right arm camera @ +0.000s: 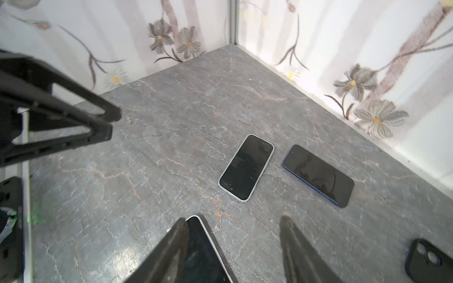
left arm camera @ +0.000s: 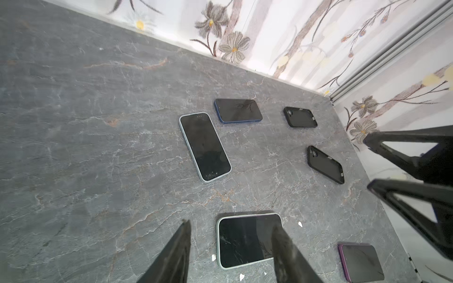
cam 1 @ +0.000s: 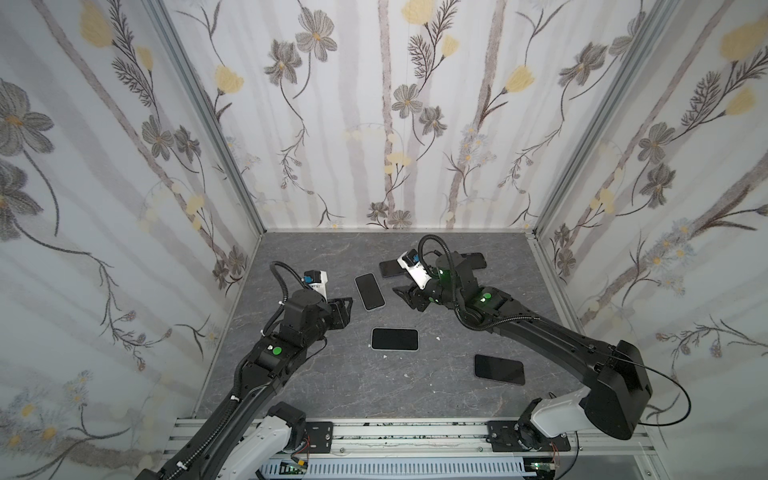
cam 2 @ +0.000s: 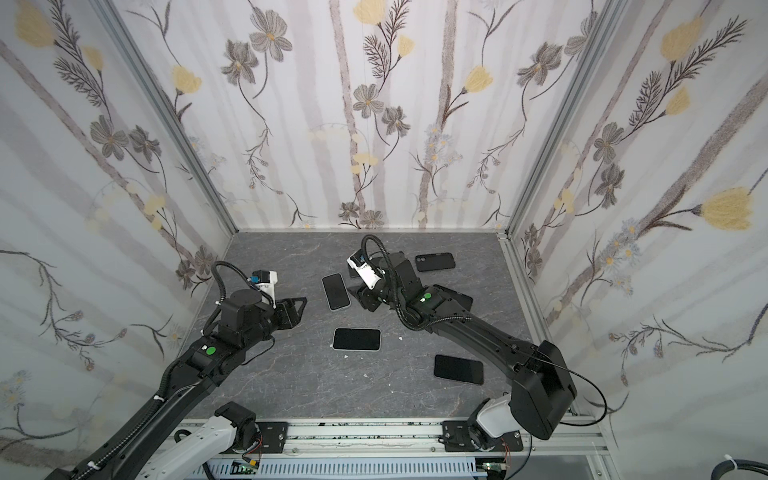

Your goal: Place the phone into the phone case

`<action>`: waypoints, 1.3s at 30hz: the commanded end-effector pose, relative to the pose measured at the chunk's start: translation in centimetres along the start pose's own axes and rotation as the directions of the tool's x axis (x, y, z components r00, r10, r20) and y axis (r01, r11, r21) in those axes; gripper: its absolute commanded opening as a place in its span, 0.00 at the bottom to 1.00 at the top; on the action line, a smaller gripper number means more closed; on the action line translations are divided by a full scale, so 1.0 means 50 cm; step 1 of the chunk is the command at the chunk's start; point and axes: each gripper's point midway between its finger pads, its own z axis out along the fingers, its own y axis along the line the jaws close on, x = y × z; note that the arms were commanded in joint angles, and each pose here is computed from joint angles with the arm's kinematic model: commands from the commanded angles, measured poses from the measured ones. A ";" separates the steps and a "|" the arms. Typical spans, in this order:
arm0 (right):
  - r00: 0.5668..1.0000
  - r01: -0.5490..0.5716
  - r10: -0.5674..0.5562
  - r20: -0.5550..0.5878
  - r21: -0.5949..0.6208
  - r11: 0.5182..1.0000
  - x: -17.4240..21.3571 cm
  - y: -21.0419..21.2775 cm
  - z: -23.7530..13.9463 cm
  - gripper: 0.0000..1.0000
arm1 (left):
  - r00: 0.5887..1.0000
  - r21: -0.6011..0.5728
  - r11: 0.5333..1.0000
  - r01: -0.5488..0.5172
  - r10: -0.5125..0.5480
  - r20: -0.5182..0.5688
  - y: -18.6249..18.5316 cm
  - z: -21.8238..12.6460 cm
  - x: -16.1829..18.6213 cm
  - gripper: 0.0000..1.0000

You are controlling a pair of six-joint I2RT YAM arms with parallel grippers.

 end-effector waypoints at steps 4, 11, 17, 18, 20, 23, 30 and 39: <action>0.955 0.292 -0.280 0.096 -0.160 0.943 0.019 0.072 -0.021 1.00 | 0.998 0.004 0.999 -0.051 0.051 0.032 0.008 -0.026 0.007 0.60; 0.864 0.487 -0.503 0.016 -0.283 0.826 0.127 0.121 -0.012 1.00 | 0.992 0.039 0.992 -0.124 0.123 0.037 0.005 -0.040 0.023 0.61; 0.818 0.499 -0.563 -0.118 -0.341 0.797 0.208 0.137 0.021 1.00 | 0.986 0.053 0.985 -0.163 0.161 0.036 0.012 -0.043 0.046 0.62; 0.816 0.493 -0.563 -0.132 -0.350 0.796 0.219 0.138 0.026 1.00 | 0.986 0.051 0.985 -0.163 0.161 0.040 0.014 -0.043 0.049 0.63; 0.810 0.483 -0.566 -0.153 -0.374 0.792 0.239 0.146 0.036 1.00 | 0.985 0.052 0.984 -0.169 0.167 0.045 0.018 -0.044 0.054 0.63; 0.803 0.462 -0.566 -0.188 -0.404 0.790 0.268 0.156 0.051 0.99 | 0.983 0.061 0.982 -0.179 0.175 0.052 0.017 -0.045 0.057 0.64; 0.769 0.343 -0.512 -0.382 -0.430 0.835 0.357 0.152 0.093 1.00 | 0.979 0.074 0.978 -0.196 0.191 0.071 0.013 -0.048 0.055 0.64; 0.732 0.266 -0.455 -0.508 -0.401 0.877 0.417 0.142 0.119 1.00 | 0.977 0.062 0.978 -0.199 0.193 0.085 0.017 -0.051 0.051 0.64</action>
